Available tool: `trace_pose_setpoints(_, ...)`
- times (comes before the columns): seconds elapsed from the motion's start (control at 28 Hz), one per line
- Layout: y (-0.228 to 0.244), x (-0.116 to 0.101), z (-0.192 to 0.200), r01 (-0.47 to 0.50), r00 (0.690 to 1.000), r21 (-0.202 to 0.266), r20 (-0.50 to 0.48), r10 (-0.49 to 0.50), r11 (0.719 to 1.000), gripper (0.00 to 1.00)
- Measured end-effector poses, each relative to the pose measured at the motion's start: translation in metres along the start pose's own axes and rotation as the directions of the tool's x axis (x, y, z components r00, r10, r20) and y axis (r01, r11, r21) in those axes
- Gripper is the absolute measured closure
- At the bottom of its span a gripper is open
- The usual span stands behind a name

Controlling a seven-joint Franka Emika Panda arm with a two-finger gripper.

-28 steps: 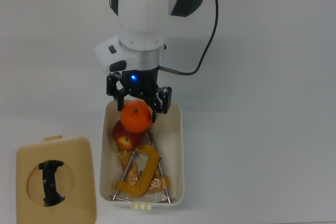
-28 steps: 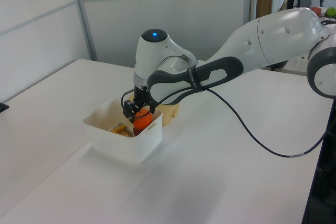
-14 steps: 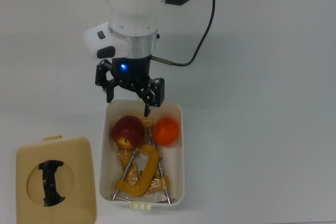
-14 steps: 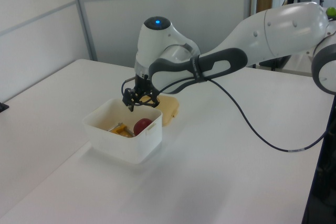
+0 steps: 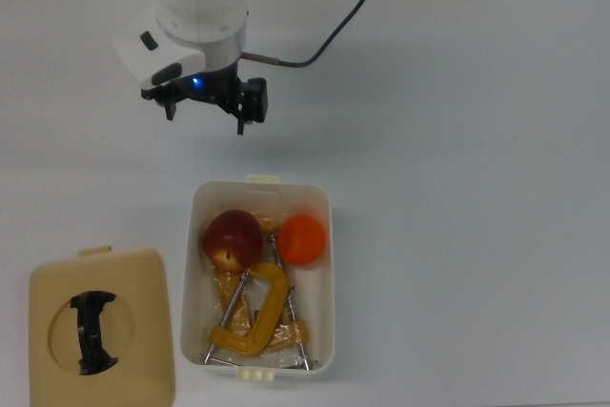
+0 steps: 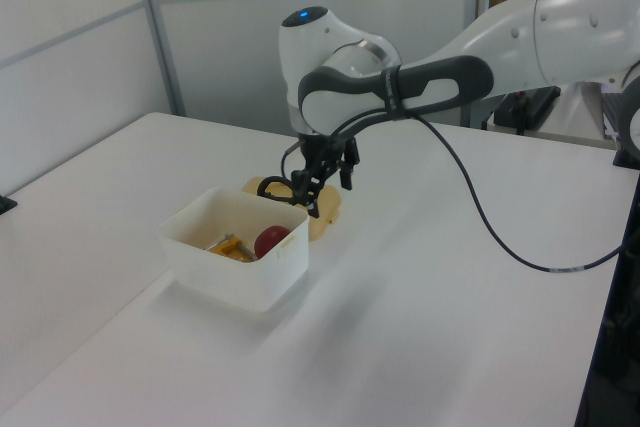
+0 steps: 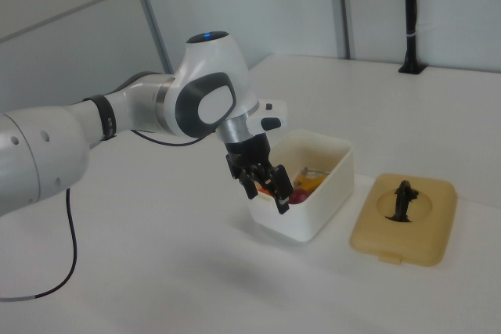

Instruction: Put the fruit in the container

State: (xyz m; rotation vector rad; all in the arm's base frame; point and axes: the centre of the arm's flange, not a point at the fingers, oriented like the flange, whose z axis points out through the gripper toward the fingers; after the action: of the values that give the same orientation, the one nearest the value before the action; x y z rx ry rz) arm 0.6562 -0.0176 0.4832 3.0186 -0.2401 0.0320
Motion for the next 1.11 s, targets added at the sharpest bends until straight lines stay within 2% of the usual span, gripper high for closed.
trace_pose_setpoints(0.18,0.037,-0.017,-0.023,0.039,0.997,-0.005,0.065,-0.038,0.999,0.00)
trace_pose_setpoints(0.36,0.060,-0.027,-0.042,0.039,0.997,-0.003,0.067,-0.039,0.999,0.00)
trace_pose_setpoints(1.11,0.073,-0.029,-0.044,0.040,0.997,-0.002,0.066,-0.040,0.999,0.00)
